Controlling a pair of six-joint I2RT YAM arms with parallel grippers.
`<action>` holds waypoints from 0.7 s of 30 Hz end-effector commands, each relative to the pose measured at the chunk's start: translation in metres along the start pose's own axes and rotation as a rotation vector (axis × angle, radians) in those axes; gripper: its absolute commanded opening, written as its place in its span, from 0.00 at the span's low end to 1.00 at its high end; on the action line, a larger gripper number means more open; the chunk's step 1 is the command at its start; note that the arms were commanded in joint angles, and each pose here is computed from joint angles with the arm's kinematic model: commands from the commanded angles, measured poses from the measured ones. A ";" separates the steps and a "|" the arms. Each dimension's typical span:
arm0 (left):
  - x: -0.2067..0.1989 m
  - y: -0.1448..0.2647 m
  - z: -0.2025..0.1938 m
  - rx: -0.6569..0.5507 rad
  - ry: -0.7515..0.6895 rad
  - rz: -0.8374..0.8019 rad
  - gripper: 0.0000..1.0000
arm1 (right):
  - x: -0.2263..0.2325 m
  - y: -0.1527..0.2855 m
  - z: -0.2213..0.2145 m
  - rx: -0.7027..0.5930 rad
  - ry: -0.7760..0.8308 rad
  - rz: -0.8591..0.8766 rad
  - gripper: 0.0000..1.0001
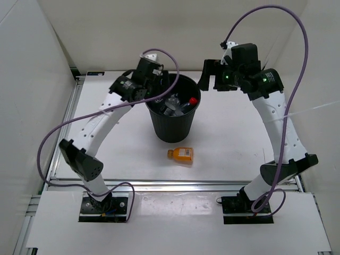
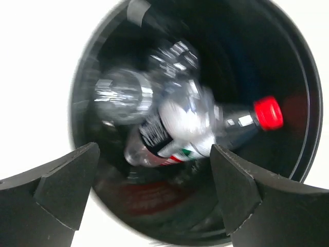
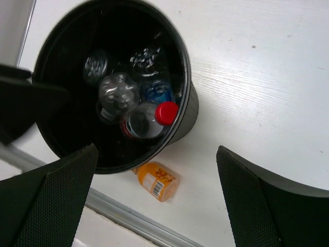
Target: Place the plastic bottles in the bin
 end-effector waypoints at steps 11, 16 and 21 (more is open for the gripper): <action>0.164 0.111 -0.048 -0.256 0.324 0.500 1.00 | 0.030 0.025 -0.142 0.004 0.685 0.366 1.00; 0.193 0.121 -0.087 -0.248 0.367 0.604 1.00 | 0.011 0.000 -0.222 0.192 0.798 0.339 1.00; 0.200 0.115 -0.120 -0.185 0.356 0.627 1.00 | 0.011 -0.039 -0.278 0.265 0.995 0.319 1.00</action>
Point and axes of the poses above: each gripper's point midway between its finger pads, its own y axis back along the fingers, its own x axis along the line the jaws close on, z = x × y, the point moved 3 cm from there along y, back along the fingers, and after that the axes turned 7 degrees about -y, right-handed, at the moved point
